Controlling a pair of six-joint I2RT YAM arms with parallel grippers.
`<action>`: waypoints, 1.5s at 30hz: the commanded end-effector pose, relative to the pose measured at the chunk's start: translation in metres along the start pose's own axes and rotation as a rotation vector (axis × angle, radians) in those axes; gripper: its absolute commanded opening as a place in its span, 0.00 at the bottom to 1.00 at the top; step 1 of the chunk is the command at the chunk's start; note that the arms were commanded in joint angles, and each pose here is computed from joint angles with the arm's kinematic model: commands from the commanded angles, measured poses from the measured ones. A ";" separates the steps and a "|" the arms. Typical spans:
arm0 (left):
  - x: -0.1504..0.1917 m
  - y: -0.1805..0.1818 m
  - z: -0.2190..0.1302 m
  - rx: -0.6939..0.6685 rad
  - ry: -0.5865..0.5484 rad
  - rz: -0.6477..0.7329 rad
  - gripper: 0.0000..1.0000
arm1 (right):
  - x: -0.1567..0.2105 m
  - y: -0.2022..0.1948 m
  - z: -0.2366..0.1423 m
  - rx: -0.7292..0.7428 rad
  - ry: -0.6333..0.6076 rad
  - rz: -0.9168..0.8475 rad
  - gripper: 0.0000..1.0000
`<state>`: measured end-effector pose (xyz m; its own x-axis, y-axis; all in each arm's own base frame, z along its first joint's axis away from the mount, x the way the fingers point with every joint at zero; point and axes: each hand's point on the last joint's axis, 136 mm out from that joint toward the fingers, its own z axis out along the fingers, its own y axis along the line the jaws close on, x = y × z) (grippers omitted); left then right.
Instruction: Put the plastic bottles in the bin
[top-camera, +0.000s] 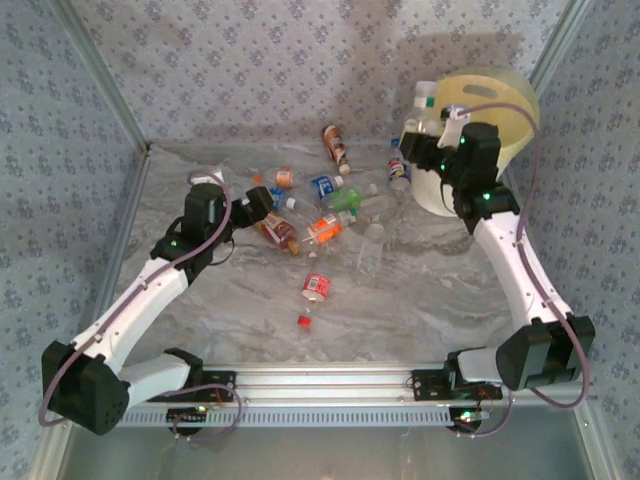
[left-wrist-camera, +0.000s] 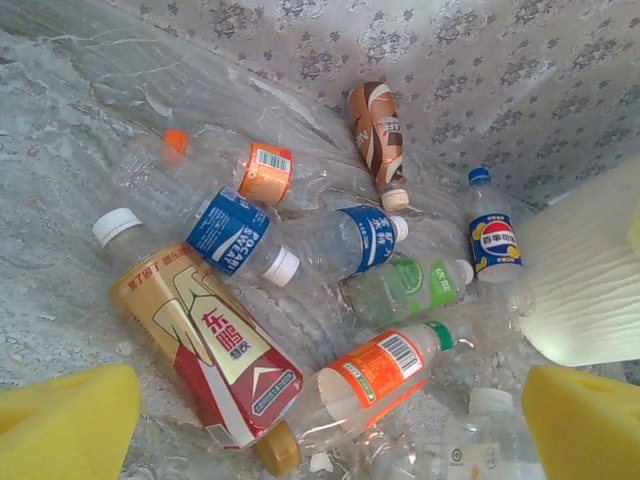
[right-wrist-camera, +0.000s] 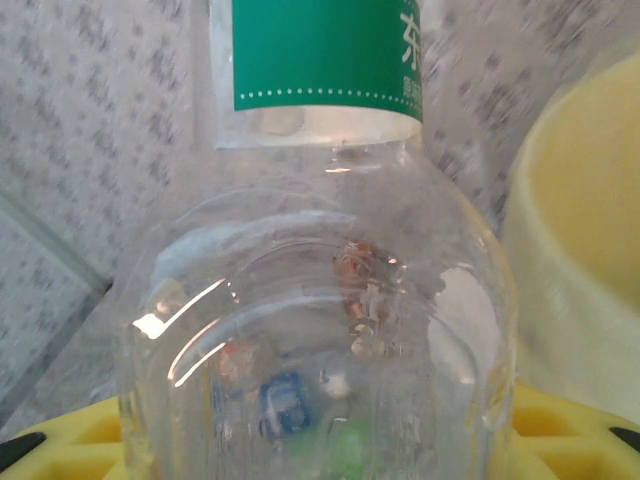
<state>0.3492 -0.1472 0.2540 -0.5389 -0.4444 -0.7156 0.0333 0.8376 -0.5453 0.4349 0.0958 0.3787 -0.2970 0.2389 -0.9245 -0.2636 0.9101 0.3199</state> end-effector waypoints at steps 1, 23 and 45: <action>-0.003 0.007 -0.007 -0.020 -0.022 0.016 0.98 | -0.034 -0.033 0.002 0.121 -0.073 -0.017 0.49; 0.011 0.015 -0.003 -0.017 0.016 0.020 0.98 | -0.017 -0.187 0.045 0.463 0.136 0.097 0.59; 0.024 0.025 0.010 -0.042 0.055 -0.001 0.98 | -0.052 -0.155 0.007 0.441 0.063 0.019 0.90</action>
<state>0.3428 -0.1430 0.2241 -0.5831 -0.4227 -0.6937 0.0123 0.8492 -0.5279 0.5143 -0.0580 0.3367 -0.4276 0.2870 -0.8572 0.1813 0.9562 0.2297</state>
